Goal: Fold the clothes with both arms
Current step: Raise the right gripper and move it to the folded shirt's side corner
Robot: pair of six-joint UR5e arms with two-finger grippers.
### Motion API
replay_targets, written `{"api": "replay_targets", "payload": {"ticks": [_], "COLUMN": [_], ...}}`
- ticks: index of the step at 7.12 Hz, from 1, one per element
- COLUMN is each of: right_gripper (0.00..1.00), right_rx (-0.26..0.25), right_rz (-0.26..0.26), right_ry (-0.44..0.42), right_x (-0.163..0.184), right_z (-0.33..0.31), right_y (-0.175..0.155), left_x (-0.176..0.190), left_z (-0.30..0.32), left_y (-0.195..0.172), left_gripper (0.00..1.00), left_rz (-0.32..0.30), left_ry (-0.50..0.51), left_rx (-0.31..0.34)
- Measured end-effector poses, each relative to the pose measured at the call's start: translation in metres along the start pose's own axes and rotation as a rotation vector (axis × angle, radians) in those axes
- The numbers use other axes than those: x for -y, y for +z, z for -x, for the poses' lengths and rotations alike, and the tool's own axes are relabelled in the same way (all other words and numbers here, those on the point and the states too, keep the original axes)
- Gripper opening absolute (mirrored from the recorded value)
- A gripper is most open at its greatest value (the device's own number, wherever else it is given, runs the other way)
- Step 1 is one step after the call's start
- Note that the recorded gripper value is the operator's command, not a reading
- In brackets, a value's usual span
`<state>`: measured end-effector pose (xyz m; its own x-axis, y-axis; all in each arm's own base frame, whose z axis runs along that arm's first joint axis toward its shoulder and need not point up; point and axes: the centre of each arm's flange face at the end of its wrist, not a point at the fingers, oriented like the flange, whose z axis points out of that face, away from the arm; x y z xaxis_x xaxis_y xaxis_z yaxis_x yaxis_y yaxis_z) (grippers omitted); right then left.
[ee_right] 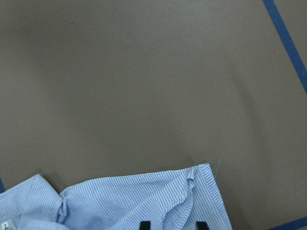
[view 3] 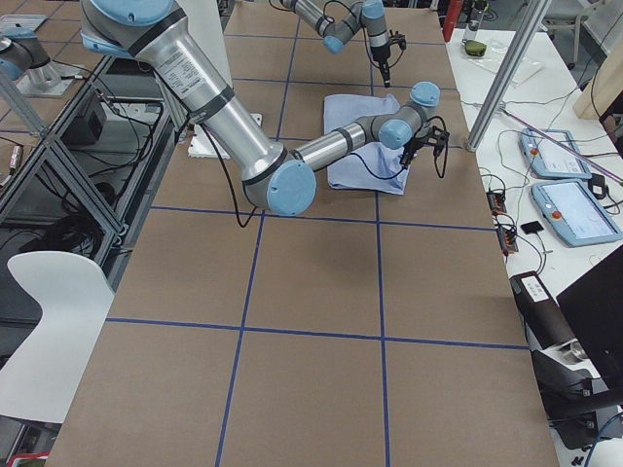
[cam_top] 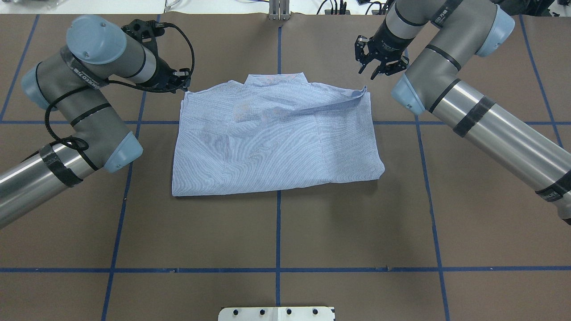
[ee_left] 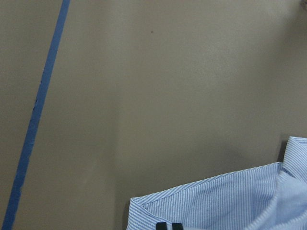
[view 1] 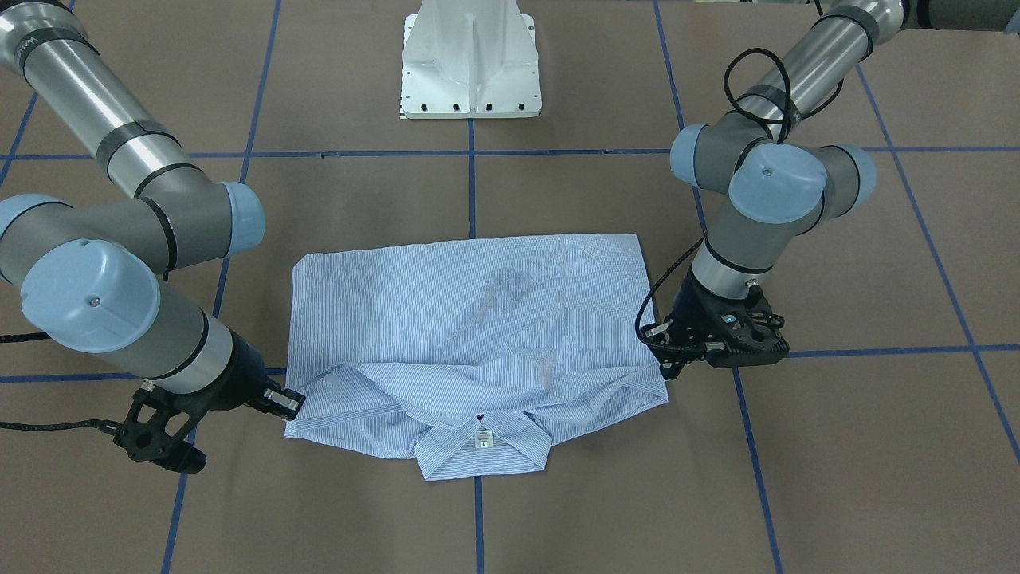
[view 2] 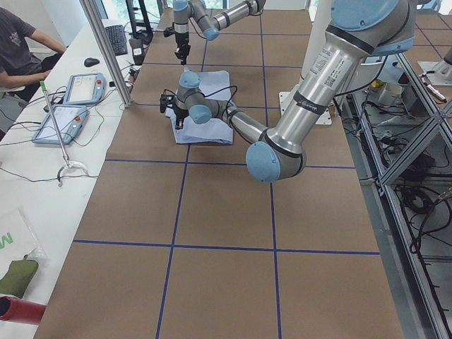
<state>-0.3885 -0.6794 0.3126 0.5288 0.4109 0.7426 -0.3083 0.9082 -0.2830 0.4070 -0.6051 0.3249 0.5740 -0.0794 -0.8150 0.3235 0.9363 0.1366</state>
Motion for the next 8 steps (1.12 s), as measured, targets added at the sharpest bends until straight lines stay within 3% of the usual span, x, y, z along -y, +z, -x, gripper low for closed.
{"api": "replay_targets", "payload": {"ticks": [3,5,8], "right_gripper": [1.0,1.0,1.0], "right_rx": [0.002,0.026,0.011], "right_rz": [0.003,0.018,0.018], "right_ry": [-0.022,-0.063,-0.114], "right_x": [-0.005,-0.051,-0.136], "right_z": [-0.003,-0.021,-0.081], "right_y": [0.002,0.004,0.019], "left_x": [0.002,-0.003,-0.007], "left_z": [-0.002,-0.006,-0.005], "left_y": [-0.012,-0.032,-0.042], "left_gripper": [0.99,0.99,0.99], "left_rz": [-0.01,0.001,0.007], "left_ry": [0.004,0.01,0.01], "left_rx": [-0.012,-0.049,-0.067]}}
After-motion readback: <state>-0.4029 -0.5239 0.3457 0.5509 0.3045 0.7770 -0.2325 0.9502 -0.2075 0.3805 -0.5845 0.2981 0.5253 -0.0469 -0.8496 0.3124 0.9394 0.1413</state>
